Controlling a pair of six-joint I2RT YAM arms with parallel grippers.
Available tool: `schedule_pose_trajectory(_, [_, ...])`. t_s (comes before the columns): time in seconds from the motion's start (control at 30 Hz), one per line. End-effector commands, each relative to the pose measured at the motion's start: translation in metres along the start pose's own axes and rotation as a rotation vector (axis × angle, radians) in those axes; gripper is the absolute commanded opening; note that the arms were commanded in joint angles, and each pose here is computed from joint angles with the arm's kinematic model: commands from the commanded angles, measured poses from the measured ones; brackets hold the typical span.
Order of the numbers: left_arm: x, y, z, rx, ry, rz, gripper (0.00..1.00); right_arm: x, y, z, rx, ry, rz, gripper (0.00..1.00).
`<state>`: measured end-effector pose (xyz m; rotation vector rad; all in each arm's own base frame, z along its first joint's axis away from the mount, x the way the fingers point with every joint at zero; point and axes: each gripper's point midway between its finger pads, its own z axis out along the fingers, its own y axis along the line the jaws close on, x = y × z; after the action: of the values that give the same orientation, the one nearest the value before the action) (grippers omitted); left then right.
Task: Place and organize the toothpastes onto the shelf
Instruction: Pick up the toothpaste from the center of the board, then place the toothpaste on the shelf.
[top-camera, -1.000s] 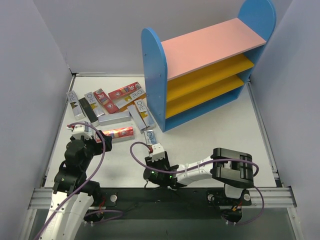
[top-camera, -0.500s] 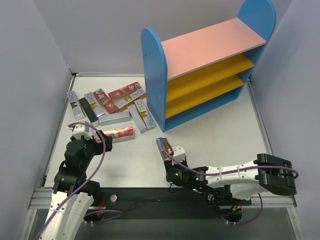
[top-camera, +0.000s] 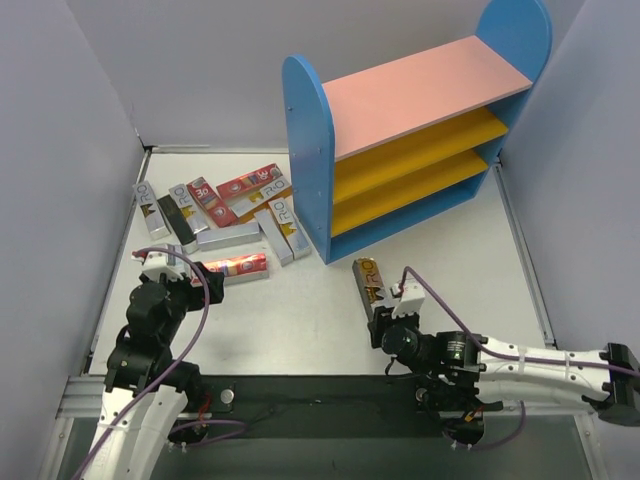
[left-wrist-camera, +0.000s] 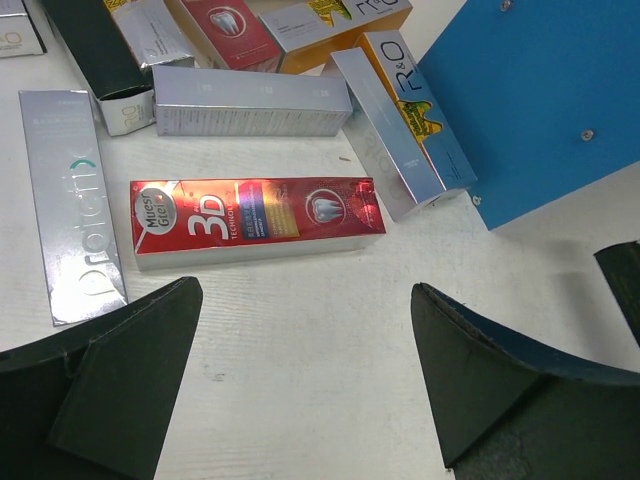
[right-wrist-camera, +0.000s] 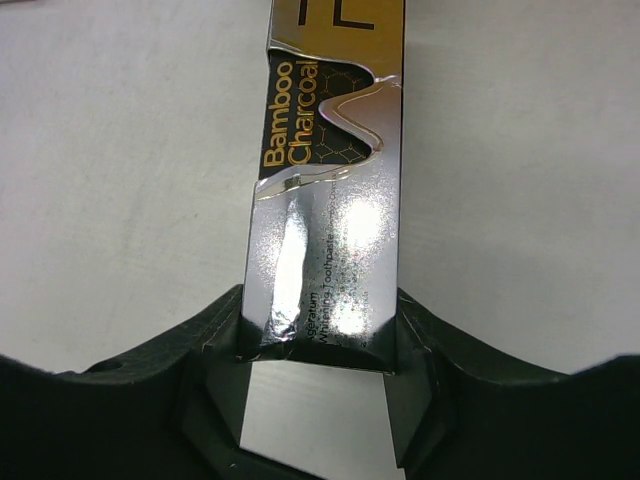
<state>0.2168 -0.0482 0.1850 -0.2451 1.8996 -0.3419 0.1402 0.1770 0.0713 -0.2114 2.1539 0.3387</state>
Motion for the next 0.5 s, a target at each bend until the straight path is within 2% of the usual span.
schedule_pose_trajectory(0.0, [-0.024,-0.011,-0.005,0.041,-0.074,-0.005,0.97,-0.042,-0.032,0.003,0.131,-0.074,-0.036,0.22])
schedule_pose_trajectory(0.03, [-0.024,-0.011,-0.005,0.043,-0.072,-0.004,0.97,-0.051,-0.044,0.009,0.180,-0.077,-0.009,0.22])
schedule_pose_trajectory(0.13, [-0.023,-0.013,-0.004,0.053,-0.065,-0.003,0.97,-0.072,-0.051,0.021,0.163,-0.060,-0.012,0.22])
schedule_pose_trajectory(0.33, [-0.026,-0.019,-0.001,0.090,-0.075,0.023,0.97,-0.096,-0.048,0.049,0.037,-0.009,-0.021,0.21])
schedule_pose_trajectory(0.47, [-0.036,-0.025,0.005,0.118,-0.127,0.034,0.97,-0.118,-0.053,0.065,-0.002,-0.060,-0.042,0.21])
